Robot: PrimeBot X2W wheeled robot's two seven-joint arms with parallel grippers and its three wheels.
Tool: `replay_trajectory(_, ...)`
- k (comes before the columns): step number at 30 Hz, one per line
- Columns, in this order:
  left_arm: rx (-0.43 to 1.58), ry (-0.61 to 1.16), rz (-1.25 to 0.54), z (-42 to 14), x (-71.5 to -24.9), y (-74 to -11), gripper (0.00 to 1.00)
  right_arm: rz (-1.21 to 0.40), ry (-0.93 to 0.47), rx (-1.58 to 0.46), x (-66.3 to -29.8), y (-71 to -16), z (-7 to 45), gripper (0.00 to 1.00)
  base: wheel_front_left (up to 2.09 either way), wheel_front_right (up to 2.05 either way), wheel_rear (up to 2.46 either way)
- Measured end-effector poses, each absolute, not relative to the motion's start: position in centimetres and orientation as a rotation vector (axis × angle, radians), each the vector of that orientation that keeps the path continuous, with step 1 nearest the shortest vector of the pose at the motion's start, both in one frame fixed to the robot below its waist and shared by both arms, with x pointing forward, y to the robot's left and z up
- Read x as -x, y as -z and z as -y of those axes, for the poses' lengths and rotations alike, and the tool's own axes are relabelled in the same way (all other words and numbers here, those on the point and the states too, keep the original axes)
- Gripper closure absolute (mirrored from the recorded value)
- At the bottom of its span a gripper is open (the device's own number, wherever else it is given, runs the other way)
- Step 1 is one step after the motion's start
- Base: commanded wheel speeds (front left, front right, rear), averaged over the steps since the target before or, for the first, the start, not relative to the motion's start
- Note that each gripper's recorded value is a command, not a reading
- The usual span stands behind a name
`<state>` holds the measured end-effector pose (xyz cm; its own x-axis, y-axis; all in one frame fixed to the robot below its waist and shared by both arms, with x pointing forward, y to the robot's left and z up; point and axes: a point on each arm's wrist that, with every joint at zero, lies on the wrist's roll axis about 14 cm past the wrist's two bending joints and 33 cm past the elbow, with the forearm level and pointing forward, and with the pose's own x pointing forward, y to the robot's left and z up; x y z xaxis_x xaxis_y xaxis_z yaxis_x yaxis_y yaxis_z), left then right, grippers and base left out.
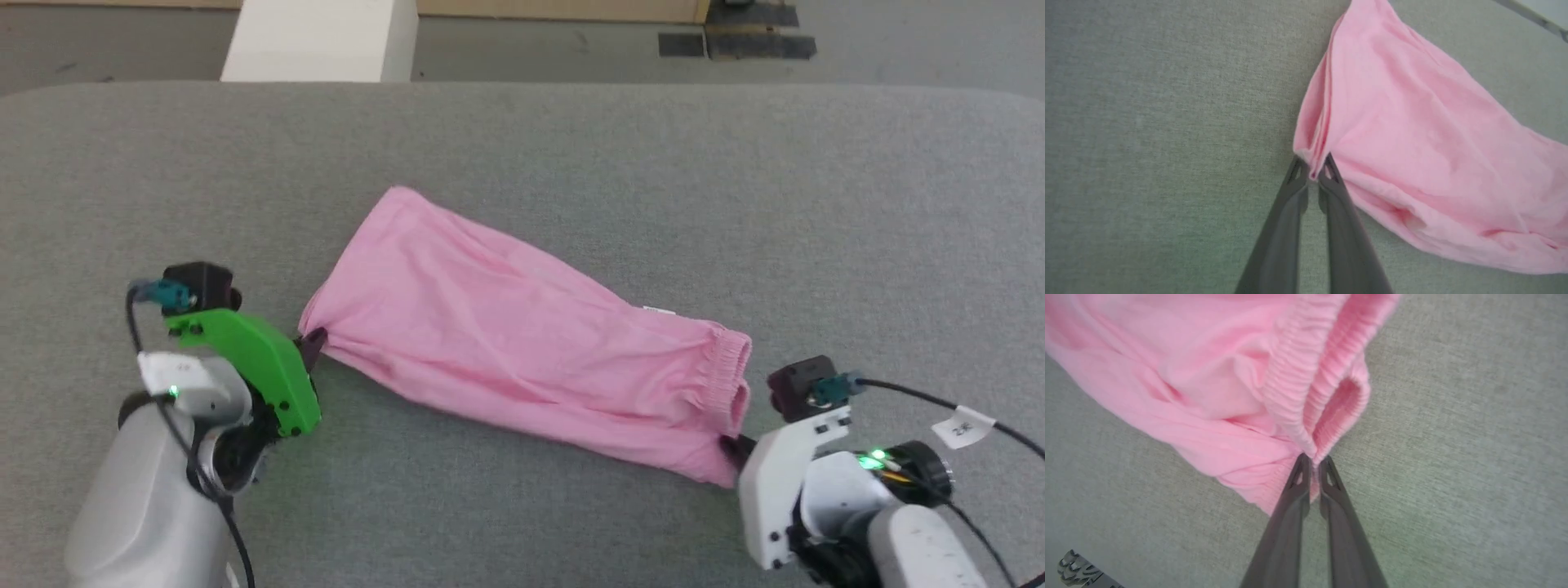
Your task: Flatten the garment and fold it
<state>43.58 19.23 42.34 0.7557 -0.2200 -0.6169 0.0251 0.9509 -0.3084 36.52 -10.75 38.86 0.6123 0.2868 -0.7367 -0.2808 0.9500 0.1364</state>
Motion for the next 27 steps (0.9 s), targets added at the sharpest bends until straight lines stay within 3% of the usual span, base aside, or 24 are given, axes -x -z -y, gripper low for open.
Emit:
replay_trajectory(10,0.463,0.033,-0.648,-19.5,-35.5,-42.3,1.00,-0.910,-0.358,0.076,-36.4,-40.7,13.8,1.00,0.00,0.00,0.00)
replay_trajectory(18,0.559,-0.033,-0.760,-18.2,-28.8,-40.0,1.00,-0.978,-0.400,0.096,-35.2,-40.9,13.8,1.00,0.00,0.00,0.00)
replay_trajectory(19,0.570,-0.038,-0.759,-18.2,-28.7,-40.0,0.52,-0.984,-0.403,0.095,-34.9,-40.8,13.7,0.90,0.00,0.00,0.00)
replay_trajectory(20,0.572,-0.040,-0.756,-18.2,-28.6,-40.1,0.00,-0.990,-0.406,0.094,-34.7,-40.7,13.6,0.28,0.00,0.00,0.00)
replay_trajectory(21,0.578,-0.040,-0.746,-18.3,-28.7,-40.3,0.00,-0.999,-0.409,0.086,-34.4,-40.5,13.4,0.00,0.00,0.00,0.00)
replay_trajectory(27,0.564,-0.051,-0.618,-19.7,-30.6,-43.0,0.00,-0.977,-0.410,0.027,-33.2,-40.9,12.7,0.00,0.00,0.00,0.00)
